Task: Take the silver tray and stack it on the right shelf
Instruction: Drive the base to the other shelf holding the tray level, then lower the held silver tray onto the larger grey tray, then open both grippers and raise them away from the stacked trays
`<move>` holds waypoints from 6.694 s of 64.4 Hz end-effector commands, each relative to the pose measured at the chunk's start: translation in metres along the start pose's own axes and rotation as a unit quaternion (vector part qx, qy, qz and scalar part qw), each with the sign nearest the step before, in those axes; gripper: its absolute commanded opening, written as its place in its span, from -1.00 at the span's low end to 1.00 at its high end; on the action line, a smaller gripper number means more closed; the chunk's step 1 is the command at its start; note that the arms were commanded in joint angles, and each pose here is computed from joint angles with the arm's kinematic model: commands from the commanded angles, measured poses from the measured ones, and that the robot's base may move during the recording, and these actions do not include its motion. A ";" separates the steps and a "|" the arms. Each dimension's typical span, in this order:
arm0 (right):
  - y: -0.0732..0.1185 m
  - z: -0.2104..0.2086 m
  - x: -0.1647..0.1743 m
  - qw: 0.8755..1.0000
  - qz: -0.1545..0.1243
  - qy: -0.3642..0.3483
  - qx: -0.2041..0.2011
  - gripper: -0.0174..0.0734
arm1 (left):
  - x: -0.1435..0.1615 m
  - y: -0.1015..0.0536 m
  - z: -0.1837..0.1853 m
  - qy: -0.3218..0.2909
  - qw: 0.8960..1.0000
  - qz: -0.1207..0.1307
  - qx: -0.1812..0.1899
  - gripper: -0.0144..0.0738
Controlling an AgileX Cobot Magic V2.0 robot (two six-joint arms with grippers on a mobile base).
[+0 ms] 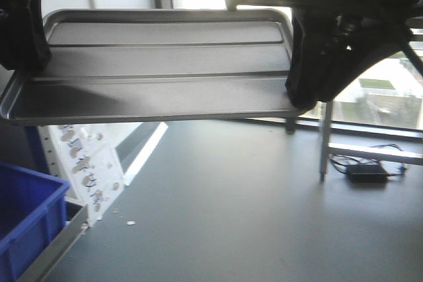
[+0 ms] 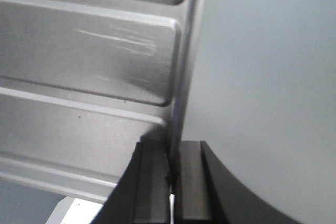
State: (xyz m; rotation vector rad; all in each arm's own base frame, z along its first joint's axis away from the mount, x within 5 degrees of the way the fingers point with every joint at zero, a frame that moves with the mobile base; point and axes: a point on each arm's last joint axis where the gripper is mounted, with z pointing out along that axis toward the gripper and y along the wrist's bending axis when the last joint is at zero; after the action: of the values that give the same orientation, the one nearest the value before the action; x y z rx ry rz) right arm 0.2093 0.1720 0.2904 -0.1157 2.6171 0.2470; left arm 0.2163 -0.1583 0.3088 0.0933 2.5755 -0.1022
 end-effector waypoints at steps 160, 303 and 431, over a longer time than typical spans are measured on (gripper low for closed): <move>0.002 -0.018 -0.011 0.999 -0.015 -0.047 -0.020 -0.49 | -0.011 0.000 -0.017 -0.045 0.999 0.007 0.013 -0.88; -0.011 0.049 -0.063 0.998 -0.039 0.004 0.041 0.67 | -0.036 -0.006 0.075 0.039 0.997 -0.003 -0.070 0.50; -0.077 -0.050 0.060 0.949 -0.104 -0.282 -0.099 -0.50 | 0.077 -0.005 -0.062 -0.179 0.919 0.239 0.257 -0.90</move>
State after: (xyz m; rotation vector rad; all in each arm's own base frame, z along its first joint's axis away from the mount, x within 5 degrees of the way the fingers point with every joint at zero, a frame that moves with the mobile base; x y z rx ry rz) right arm 0.1402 0.0808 0.2753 -0.3135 2.1005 0.3636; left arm 0.1270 -0.1582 0.2952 0.7362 2.2161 -0.4471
